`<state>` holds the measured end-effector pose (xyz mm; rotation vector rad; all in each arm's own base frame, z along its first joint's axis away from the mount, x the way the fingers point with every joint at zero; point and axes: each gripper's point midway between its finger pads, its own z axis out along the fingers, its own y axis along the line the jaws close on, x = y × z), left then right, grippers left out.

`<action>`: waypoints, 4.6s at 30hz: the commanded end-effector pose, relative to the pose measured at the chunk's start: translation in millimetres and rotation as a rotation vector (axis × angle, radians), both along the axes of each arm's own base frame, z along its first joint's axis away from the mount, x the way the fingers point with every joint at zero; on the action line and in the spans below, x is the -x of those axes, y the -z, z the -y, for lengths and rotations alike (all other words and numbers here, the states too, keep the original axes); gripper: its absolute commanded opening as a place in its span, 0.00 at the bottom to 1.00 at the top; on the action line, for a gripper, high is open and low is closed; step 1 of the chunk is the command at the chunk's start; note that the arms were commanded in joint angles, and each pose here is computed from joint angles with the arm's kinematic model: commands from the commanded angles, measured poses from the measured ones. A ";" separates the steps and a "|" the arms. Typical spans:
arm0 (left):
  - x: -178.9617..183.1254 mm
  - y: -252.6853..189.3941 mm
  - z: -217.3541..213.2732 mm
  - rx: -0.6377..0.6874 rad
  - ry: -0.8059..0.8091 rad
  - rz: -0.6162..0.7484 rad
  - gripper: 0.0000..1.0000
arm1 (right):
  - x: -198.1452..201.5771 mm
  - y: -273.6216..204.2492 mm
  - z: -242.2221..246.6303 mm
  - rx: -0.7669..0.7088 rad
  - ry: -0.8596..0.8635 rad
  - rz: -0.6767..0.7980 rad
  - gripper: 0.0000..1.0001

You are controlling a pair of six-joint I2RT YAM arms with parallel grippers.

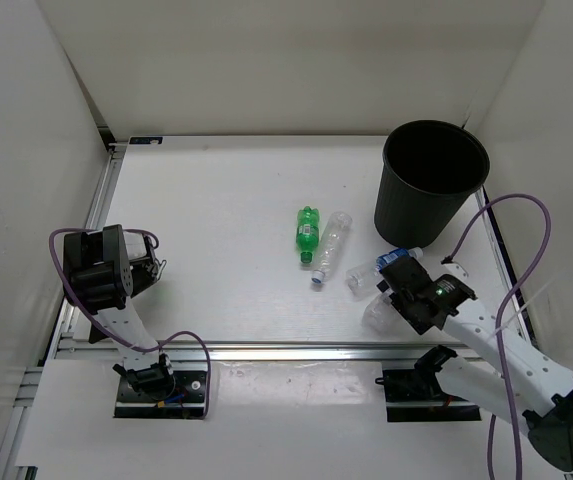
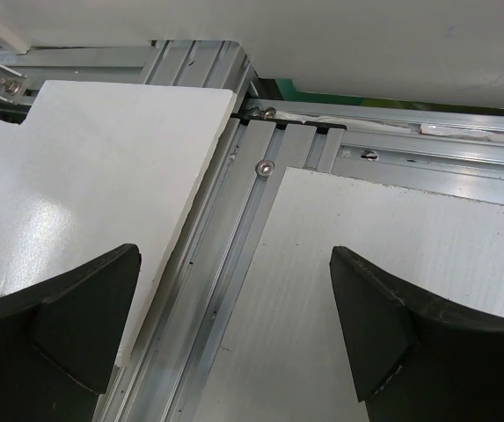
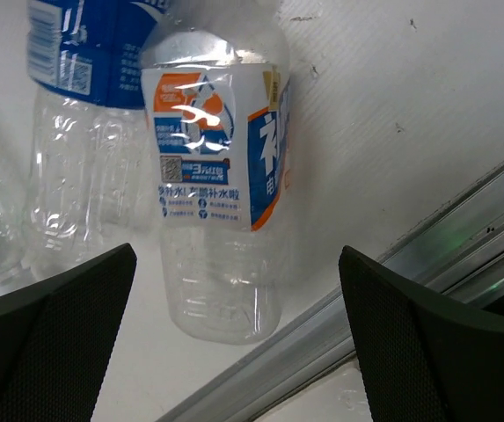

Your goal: Put the plastic bottles in the bin

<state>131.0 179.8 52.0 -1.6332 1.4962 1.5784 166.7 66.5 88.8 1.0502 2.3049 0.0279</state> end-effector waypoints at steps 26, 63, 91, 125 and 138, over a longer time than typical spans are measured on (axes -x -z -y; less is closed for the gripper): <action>0.0 -12.5 -2.6 -0.053 -0.031 0.072 1.00 | 9.3 44.5 4.5 -0.167 0.027 -0.097 0.31; -21.4 -18.2 -9.0 0.008 0.016 -0.031 1.00 | -173.2 -374.1 50.2 0.355 -0.097 0.799 0.05; -199.8 -203.4 259.3 0.397 1.404 0.244 1.00 | -123.2 -280.8 32.9 0.000 -0.211 0.624 1.00; -170.2 -170.6 377.3 0.629 1.997 0.155 1.00 | -115.8 17.9 1.6 -0.277 0.024 -0.118 1.00; -172.5 -176.2 366.0 0.612 1.929 0.244 1.00 | -60.6 43.2 6.2 -0.283 0.035 -0.177 0.36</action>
